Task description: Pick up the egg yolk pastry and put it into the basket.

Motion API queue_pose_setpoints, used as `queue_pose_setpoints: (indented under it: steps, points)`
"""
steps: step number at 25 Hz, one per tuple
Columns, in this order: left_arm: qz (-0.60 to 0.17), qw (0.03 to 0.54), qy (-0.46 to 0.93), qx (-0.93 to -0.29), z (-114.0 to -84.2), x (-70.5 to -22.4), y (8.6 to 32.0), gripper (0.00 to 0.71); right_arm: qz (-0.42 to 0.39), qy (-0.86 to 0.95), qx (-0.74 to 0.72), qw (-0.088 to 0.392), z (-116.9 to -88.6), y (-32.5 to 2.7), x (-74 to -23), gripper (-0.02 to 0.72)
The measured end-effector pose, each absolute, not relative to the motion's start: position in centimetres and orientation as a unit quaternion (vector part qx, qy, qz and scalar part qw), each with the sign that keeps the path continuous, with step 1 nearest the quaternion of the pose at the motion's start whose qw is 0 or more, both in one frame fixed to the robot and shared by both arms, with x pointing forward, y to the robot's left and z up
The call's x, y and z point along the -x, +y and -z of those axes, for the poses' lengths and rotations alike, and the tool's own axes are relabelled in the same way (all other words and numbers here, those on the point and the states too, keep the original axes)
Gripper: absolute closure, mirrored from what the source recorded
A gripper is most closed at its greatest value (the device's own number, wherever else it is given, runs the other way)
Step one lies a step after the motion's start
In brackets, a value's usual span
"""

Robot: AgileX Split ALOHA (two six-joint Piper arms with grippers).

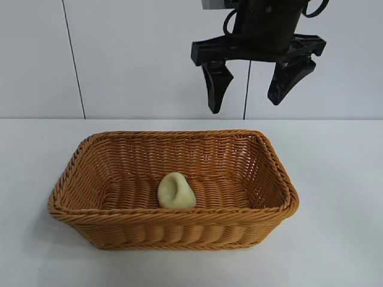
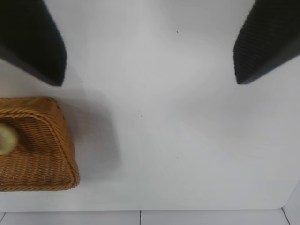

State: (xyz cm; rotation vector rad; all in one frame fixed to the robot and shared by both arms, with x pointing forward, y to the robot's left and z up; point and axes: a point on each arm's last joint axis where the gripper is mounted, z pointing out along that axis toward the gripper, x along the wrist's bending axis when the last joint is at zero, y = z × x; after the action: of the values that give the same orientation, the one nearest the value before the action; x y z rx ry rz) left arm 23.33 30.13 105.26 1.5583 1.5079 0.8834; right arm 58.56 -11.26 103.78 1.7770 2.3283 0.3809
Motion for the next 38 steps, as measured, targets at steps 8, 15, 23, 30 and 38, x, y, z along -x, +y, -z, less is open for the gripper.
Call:
queue_pose_setpoints:
  steps: [8,15,23,30,38]
  points:
    - [-0.348,0.389,0.593,-0.613,-105.3,-23.3,30.1,0.018,-0.107,0.757,-0.635,0.115,-104.1,-15.8,-60.6,0.047]
    - [-0.348,0.389,0.593,-0.613,-105.3,-23.3,30.1,0.018,-0.059,0.687,-0.711,0.137,-104.0,-27.1,-62.8,0.047]
    - [-0.348,0.389,0.593,-0.613,-105.3,-23.3,30.1,0.018,-0.036,0.651,-0.751,0.104,-103.8,-32.8,-62.2,0.047]
    - [-0.348,0.389,0.593,-0.613,-105.3,-23.3,30.1,0.018,-0.067,0.674,-0.734,0.049,-103.7,-31.2,-62.0,0.047]
    - [-0.348,0.389,0.593,-0.613,-105.3,-23.3,30.1,0.018,-0.076,0.696,-0.714,0.028,-103.7,-29.8,-61.9,0.049]
